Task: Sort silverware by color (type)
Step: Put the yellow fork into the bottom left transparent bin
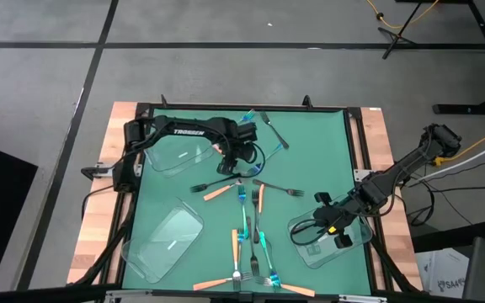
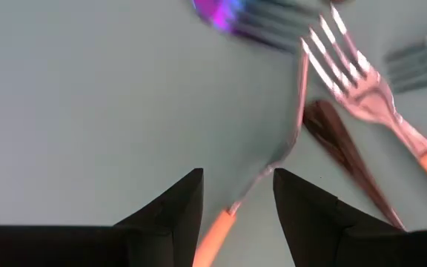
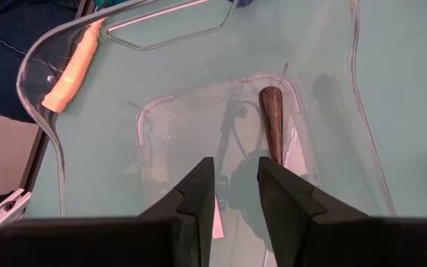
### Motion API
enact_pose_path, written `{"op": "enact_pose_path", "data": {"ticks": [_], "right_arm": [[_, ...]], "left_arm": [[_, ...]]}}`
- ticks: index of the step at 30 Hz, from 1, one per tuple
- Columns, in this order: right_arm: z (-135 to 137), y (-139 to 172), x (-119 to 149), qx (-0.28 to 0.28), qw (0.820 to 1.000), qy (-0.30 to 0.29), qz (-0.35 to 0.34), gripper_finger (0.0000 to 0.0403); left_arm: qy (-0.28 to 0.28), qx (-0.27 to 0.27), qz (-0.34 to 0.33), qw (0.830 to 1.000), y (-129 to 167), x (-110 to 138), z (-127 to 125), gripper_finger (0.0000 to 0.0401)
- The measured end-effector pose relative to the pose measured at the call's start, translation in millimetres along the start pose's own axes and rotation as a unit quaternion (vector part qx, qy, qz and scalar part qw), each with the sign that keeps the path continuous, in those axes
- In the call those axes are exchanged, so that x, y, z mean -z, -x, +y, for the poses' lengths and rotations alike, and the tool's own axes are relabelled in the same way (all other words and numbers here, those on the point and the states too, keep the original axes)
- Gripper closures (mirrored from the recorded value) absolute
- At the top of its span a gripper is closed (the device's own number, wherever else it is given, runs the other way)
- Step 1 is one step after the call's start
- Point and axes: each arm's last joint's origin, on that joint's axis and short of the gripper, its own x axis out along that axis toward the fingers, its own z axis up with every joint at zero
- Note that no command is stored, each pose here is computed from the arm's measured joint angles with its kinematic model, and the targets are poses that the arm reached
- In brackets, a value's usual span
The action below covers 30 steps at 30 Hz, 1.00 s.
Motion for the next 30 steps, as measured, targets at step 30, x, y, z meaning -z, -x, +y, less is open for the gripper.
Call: {"op": "enact_pose_path", "data": {"ticks": [30], "right_arm": [[-0.5, -0.1, -0.1, 0.008, 1.000, 0.000, -0.003, 0.0307]], "left_arm": [[-0.044, 0.012, 0.039, 0.998, -34.5, 1.1, 0.3, 0.0303]]}}
